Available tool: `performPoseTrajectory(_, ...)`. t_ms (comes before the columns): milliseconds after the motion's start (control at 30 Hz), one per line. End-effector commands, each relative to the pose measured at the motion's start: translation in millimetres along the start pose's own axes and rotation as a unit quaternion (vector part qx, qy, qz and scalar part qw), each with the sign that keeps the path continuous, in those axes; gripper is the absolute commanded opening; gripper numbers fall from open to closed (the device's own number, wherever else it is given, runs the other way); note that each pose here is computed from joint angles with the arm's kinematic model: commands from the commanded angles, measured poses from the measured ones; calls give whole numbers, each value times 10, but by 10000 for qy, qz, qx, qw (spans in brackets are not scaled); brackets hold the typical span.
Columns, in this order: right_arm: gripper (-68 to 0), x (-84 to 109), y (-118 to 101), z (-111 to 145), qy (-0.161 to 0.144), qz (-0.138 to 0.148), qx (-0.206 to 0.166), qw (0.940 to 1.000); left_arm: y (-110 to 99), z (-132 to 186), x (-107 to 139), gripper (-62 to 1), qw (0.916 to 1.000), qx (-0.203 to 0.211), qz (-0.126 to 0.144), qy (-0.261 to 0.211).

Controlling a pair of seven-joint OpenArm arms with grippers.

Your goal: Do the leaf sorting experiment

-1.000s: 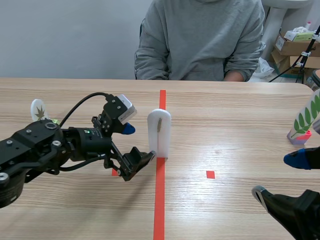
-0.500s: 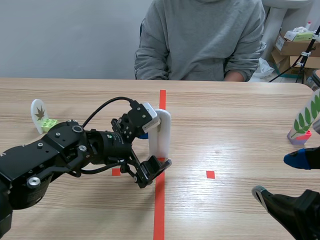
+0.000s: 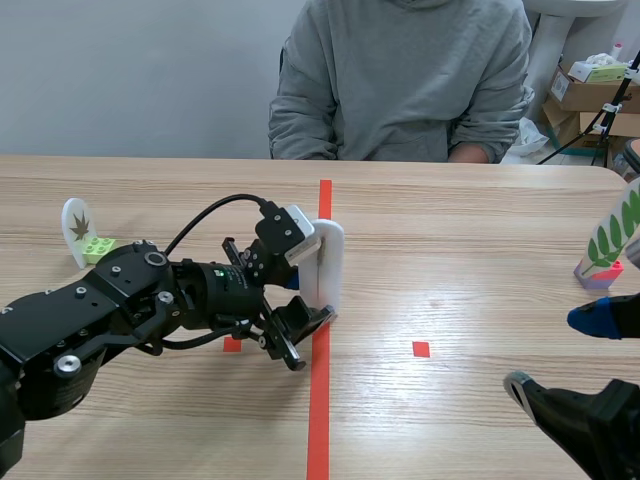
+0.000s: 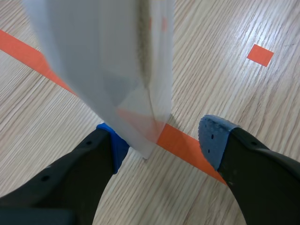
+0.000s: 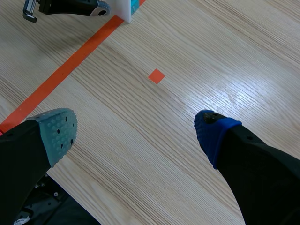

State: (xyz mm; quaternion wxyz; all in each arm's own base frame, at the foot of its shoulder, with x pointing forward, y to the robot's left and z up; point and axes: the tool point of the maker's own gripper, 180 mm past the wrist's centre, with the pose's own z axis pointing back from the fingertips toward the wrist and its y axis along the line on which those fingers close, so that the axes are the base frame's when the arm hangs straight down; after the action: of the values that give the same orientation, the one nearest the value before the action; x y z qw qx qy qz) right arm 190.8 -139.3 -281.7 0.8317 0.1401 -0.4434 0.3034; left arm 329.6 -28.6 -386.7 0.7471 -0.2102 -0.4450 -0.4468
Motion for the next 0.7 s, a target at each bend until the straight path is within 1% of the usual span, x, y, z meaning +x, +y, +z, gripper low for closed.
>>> performPoseTrajectory(0, -165, 105, -15, 1, -154, 91, 3, 9998, -15, -40, 224, -337, 9995, -1, 6, -312)
performPoseTrajectory(133, -165, 105, -16, 1, -152, 90, 1, 9998, -69, -85, 304, -410, 9991, -46, 57, -414)
performPoseTrajectory(267, -165, 105, -16, 1, -152, 90, 1, 9998, -110, -124, 378, -453, 9986, -64, 106, -513)
performPoseTrajectory(433, -165, 105, -16, 1, -152, 90, 1, 9998, -98, -130, 389, -521, 9985, -15, 112, -527)
performPoseTrajectory(600, -165, 105, -16, 1, -152, 90, 1, 9998, -72, -125, 388, -551, 9985, 38, 119, -534)
performPoseTrajectory(667, -165, 105, -16, 1, -152, 90, 1, 9998, -72, -125, 388, -554, 9985, 38, 119, -534)
